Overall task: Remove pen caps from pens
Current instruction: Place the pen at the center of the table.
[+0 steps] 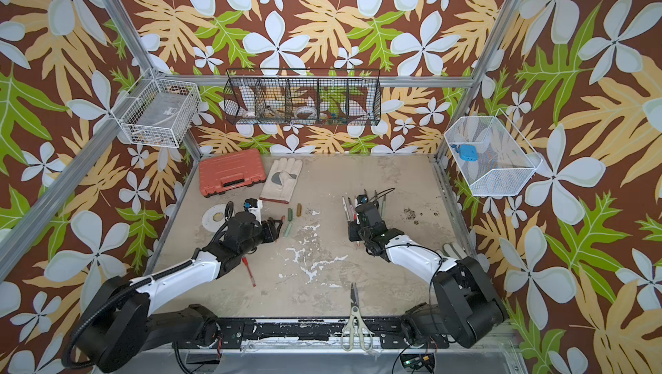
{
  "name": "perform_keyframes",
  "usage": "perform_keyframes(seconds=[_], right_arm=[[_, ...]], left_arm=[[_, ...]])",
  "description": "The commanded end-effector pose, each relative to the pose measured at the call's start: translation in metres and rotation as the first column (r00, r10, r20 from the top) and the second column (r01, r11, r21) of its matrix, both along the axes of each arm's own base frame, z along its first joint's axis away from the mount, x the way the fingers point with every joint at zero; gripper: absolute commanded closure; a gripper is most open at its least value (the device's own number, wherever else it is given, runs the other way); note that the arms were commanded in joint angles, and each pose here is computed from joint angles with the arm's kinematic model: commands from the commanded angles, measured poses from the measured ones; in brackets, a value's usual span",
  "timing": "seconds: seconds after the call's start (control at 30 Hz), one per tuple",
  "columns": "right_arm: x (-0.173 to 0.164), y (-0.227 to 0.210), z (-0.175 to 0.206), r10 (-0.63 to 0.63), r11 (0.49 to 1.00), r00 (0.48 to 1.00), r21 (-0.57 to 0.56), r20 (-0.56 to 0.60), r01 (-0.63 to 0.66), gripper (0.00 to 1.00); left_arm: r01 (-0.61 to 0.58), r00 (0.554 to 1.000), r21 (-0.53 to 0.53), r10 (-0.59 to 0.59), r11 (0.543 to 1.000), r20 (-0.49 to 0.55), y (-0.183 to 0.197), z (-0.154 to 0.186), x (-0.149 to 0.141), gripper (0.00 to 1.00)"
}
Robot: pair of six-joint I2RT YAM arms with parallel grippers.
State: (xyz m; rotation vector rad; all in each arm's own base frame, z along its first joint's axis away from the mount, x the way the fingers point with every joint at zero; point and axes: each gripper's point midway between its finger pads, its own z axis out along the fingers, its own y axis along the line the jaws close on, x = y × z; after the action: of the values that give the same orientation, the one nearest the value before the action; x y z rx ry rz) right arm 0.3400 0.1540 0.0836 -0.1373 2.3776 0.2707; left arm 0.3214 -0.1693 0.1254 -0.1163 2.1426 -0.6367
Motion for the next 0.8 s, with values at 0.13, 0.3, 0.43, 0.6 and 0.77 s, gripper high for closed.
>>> perform_keyframes(seconds=[0.13,0.3,0.43,0.6,0.77], right_arm=[[0.002,0.003,-0.023,0.015,0.999,0.997,-0.033,-0.076,-0.018,1.0],[0.002,0.018,-0.033,0.095,0.995,0.989,-0.009,-0.112,-0.097,1.0],[-0.004,0.042,-0.028,0.21,0.978,0.973,0.026,-0.1,-0.208,1.0],[-0.005,0.051,-0.037,0.224,0.973,0.967,-0.027,-0.124,-0.229,1.0],[0.001,0.045,-0.052,0.18,0.978,0.97,-0.08,-0.166,-0.195,1.0]], left_arm=[[0.113,0.982,-0.088,-0.098,0.99,0.161,-0.018,0.038,-0.006,0.46],[0.136,0.983,-0.091,-0.123,0.987,0.133,-0.025,0.031,-0.004,0.46],[0.145,0.984,-0.094,-0.133,0.985,0.121,-0.028,0.028,-0.003,0.46],[0.142,0.983,-0.092,-0.129,0.986,0.127,-0.027,0.029,-0.004,0.46],[0.135,0.983,-0.094,-0.12,0.986,0.141,-0.024,0.033,-0.005,0.46]])
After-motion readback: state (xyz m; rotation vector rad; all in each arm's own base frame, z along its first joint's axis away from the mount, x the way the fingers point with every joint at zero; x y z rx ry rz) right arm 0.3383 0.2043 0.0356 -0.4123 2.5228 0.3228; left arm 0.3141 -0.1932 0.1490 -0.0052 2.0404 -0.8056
